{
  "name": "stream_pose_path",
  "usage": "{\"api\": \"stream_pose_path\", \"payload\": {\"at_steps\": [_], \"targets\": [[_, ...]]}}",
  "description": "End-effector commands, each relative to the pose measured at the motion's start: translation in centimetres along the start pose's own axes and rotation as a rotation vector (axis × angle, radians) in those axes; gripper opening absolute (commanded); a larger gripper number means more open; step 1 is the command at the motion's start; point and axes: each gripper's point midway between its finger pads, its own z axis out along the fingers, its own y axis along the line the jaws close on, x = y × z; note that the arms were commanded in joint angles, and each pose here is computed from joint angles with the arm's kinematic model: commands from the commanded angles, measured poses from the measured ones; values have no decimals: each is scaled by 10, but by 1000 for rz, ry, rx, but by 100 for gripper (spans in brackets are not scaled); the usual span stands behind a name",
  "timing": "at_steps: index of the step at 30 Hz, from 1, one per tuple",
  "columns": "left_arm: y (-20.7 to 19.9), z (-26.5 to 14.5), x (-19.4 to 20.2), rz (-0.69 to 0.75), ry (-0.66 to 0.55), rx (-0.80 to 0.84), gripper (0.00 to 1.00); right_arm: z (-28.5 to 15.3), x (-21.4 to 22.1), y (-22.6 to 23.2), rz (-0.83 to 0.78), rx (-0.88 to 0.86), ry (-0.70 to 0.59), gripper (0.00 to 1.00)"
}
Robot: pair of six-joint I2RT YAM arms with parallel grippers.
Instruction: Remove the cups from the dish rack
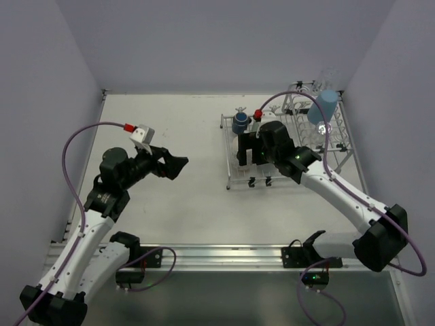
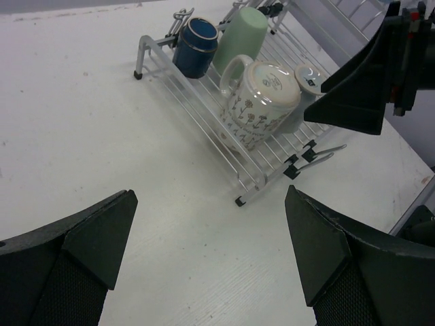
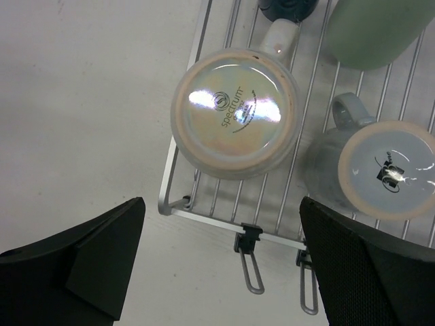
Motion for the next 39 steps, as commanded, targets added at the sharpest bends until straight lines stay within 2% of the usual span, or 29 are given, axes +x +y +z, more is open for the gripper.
{"api": "stream_pose_path", "payload": {"at_steps": [1, 8, 12, 17, 24, 30, 33, 36, 39], "targets": [[3, -3, -1, 40, -17, -15, 100, 2, -42, 3, 5, 36, -113, 99], [2, -3, 0, 41, -12, -12, 100, 4, -47, -4, -13, 103, -111, 99], [2, -3, 0, 38, -9, -8, 100, -23, -63, -11, 9, 113, -222, 99], [-1, -4, -1, 38, -12, 3, 100, -14, -52, -45, -26, 287, -169, 89], [-1, -5, -1, 37, -17, 3, 100, -4, -43, -73, -3, 398, -147, 74], [-2, -5, -1, 40, -19, 6, 100, 5, -46, -87, 14, 467, -147, 70], [-2, -5, -2, 40, -19, 5, 100, 12, -43, -94, 26, 484, -128, 70], [-2, -5, -1, 39, -18, 4, 100, 17, -34, -100, 50, 483, -108, 78], [-1, -4, 0, 36, -13, 3, 100, 22, -22, -107, 64, 492, -84, 80]]}}
